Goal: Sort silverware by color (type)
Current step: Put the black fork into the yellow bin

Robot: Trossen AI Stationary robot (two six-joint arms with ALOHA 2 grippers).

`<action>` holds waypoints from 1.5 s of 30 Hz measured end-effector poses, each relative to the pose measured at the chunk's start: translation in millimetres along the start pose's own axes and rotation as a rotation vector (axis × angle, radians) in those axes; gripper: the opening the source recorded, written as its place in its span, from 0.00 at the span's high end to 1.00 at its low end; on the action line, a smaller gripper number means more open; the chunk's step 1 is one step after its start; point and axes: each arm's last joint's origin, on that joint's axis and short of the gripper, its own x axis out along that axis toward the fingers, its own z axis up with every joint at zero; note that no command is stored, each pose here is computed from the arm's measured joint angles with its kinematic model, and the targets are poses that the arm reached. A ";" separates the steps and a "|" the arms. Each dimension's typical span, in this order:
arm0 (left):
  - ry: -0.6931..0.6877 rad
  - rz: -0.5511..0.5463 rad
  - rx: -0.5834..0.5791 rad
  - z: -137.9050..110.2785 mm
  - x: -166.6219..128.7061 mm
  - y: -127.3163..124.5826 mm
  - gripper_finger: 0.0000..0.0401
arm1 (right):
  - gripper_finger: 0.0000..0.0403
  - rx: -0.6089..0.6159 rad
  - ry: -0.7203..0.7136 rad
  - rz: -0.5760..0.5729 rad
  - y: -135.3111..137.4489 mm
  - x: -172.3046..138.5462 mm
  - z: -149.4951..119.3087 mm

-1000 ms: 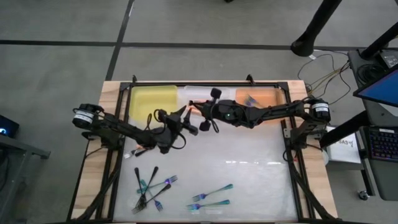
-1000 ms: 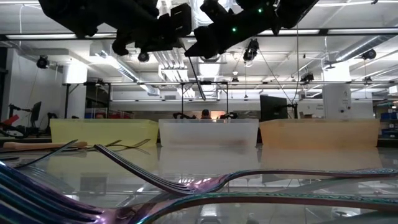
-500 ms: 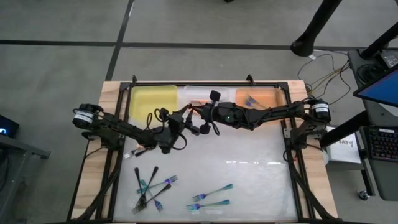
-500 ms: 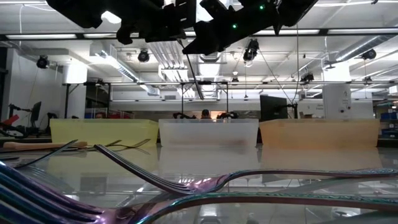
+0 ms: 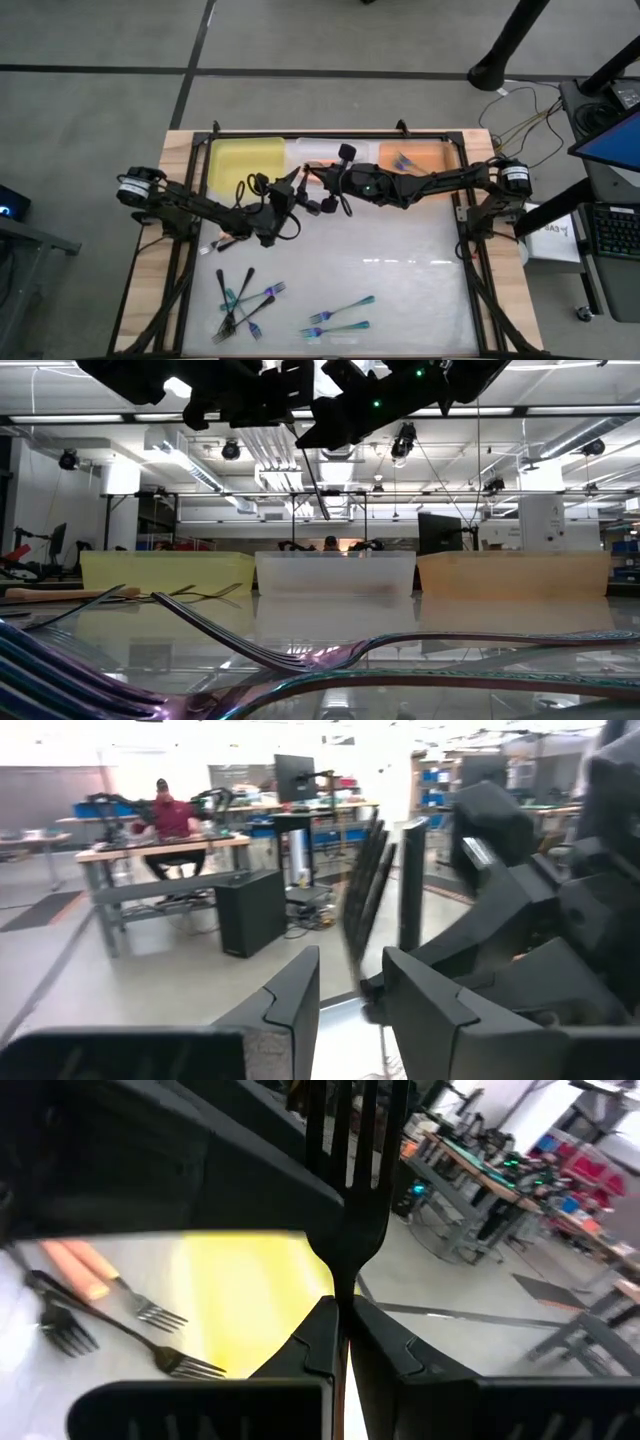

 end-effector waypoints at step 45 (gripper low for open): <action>-0.047 -0.044 0.011 10.6 -1.2 0.6 0.89 | 0.98 0.002 -0.007 0.009 2.2 -1.0 1.6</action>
